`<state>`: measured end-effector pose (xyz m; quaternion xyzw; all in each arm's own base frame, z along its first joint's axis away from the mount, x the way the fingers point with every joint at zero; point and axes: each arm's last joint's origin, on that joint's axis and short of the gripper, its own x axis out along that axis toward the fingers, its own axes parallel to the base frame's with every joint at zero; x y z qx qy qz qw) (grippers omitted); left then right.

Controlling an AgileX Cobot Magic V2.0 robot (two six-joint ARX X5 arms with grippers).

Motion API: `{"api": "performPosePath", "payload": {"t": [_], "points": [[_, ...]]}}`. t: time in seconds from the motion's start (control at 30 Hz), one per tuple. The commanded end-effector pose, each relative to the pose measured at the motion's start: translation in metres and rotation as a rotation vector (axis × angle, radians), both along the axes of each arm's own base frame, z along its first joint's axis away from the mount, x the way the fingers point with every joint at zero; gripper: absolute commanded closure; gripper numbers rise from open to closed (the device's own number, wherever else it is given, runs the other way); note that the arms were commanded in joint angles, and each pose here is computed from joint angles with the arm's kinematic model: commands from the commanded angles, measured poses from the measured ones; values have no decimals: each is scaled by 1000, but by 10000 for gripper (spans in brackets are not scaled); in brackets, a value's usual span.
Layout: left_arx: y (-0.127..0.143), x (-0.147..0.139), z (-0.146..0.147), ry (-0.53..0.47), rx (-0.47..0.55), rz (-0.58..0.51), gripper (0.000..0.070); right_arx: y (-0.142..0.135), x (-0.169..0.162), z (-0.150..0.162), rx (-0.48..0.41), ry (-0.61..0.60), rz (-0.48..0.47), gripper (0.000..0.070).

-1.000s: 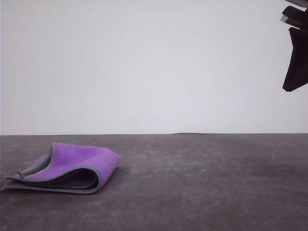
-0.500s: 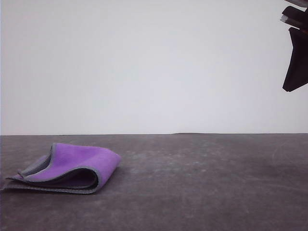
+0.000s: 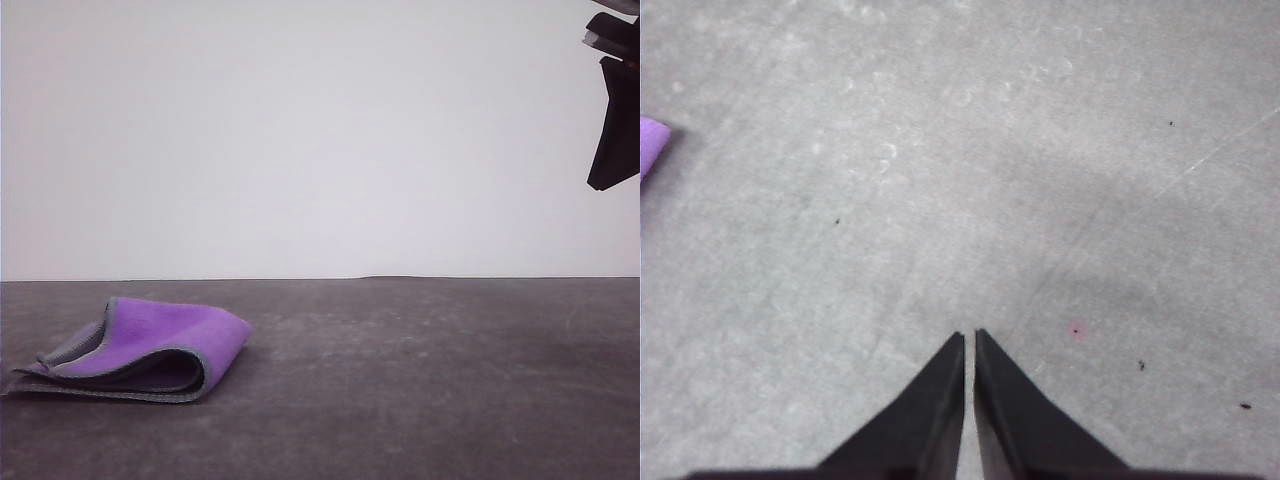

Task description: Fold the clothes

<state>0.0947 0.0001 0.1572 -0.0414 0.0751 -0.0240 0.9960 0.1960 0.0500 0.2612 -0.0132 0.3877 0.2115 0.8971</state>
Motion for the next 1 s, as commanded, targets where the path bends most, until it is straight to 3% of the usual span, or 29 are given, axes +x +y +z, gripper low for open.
{"api": "performPosePath", "payload": {"t": [0.0,0.13,0.33,0.53,0.7,0.97], "points": [[0,1,-7,26,-5,5,684,1,2,3,11,-9,-6,690],[0,1,-7,26,-5,5,684,-1,-3,8,-9,-49,12,690],[0,1,-7,26,-5,5,684,-14,-35,36,-77,-283,73,690],[0,1,-7,26,-5,5,684,-38,-74,44,-99,-459,-63,690],[0,1,-7,26,-5,5,684,-47,-95,21,-113,-566,-148,690],[0,1,-7,26,-5,5,684,-47,-110,-42,-75,-694,-188,690]]}}
